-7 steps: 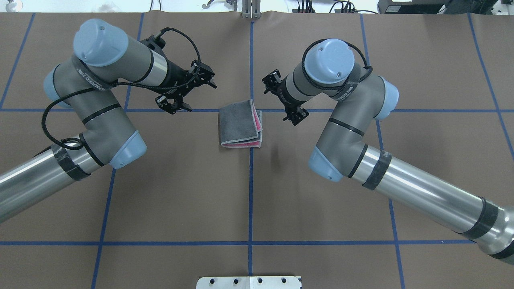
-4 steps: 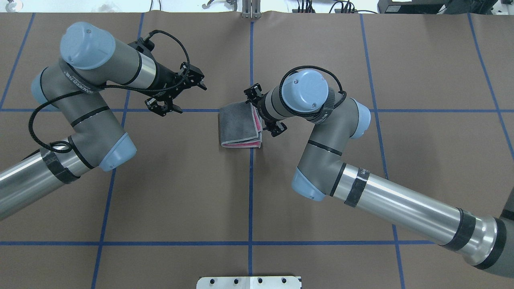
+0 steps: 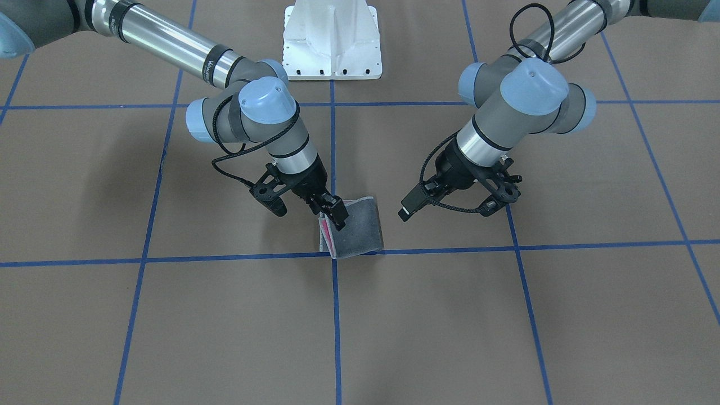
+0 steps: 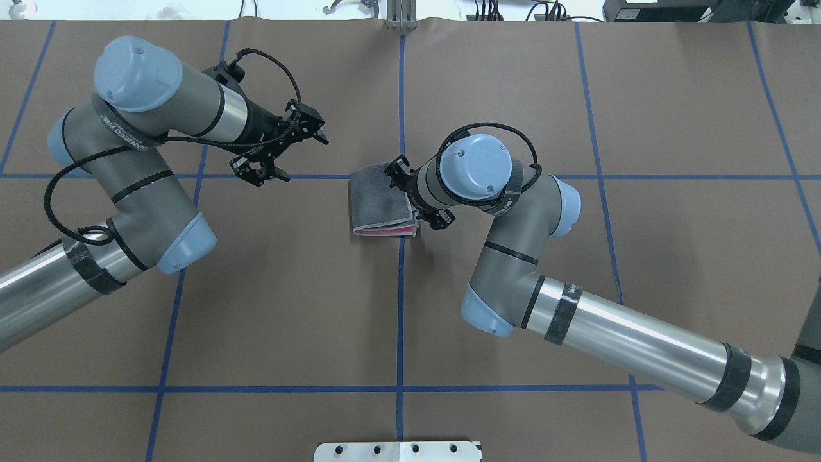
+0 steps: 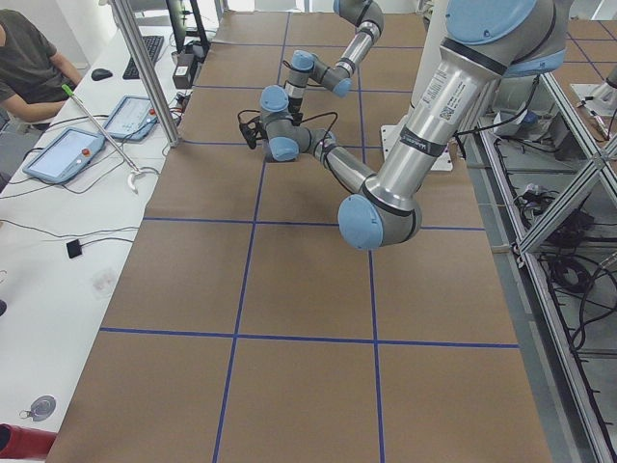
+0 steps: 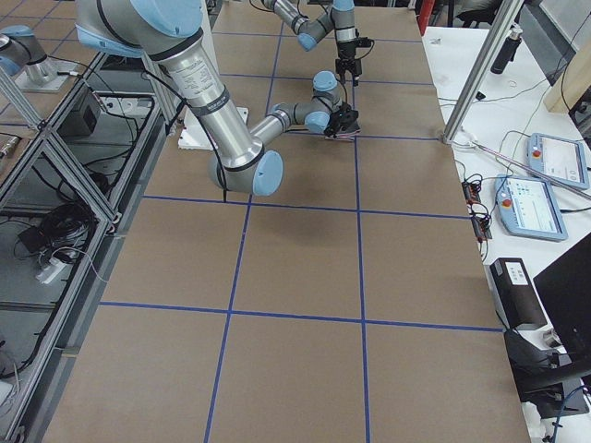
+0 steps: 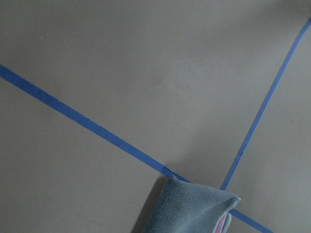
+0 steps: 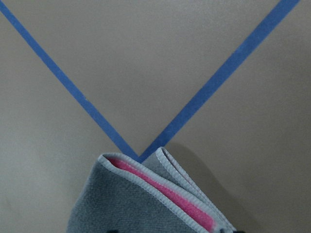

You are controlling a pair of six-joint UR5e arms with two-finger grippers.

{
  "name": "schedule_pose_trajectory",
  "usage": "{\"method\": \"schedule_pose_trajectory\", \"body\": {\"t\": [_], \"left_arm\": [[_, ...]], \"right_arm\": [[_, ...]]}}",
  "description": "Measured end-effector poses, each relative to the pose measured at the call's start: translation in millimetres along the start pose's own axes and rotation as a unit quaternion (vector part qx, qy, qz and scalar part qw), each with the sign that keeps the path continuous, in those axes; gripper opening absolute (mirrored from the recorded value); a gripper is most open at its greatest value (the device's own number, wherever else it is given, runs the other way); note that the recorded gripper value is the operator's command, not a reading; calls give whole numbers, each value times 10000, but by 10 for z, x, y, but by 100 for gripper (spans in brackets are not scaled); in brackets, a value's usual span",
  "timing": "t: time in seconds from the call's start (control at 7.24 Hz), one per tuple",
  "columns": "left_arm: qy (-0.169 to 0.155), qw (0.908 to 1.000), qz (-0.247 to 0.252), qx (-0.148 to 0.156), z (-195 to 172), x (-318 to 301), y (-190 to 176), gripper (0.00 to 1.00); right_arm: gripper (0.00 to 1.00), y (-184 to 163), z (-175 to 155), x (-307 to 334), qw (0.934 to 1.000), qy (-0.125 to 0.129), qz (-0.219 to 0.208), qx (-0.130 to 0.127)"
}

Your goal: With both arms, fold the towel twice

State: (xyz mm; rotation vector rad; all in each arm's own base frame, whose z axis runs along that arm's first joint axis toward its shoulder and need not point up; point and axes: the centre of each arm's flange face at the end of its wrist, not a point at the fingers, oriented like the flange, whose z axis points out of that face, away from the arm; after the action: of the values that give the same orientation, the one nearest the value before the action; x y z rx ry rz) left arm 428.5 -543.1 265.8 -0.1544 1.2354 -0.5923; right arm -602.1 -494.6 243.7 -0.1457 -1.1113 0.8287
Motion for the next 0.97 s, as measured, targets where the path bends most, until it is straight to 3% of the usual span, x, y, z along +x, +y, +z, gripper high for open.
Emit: {"method": "schedule_pose_trajectory", "body": {"t": [0.41, 0.55, 0.97], "left_arm": [[-20, 10000, -5, 4, 25, -17, 4, 100], [-29, 10000, -5, 4, 39, -22, 10, 100], [-66, 10000, -19, 6, 89, -45, 19, 100]], "right_arm": [[61, -17, 54, 27, 9999, 130, -81, 67], [50, -30, 55, 25, 9998, 139, -82, 82], [44, -61, 39, 3, 9998, 131, -87, 105]]}}
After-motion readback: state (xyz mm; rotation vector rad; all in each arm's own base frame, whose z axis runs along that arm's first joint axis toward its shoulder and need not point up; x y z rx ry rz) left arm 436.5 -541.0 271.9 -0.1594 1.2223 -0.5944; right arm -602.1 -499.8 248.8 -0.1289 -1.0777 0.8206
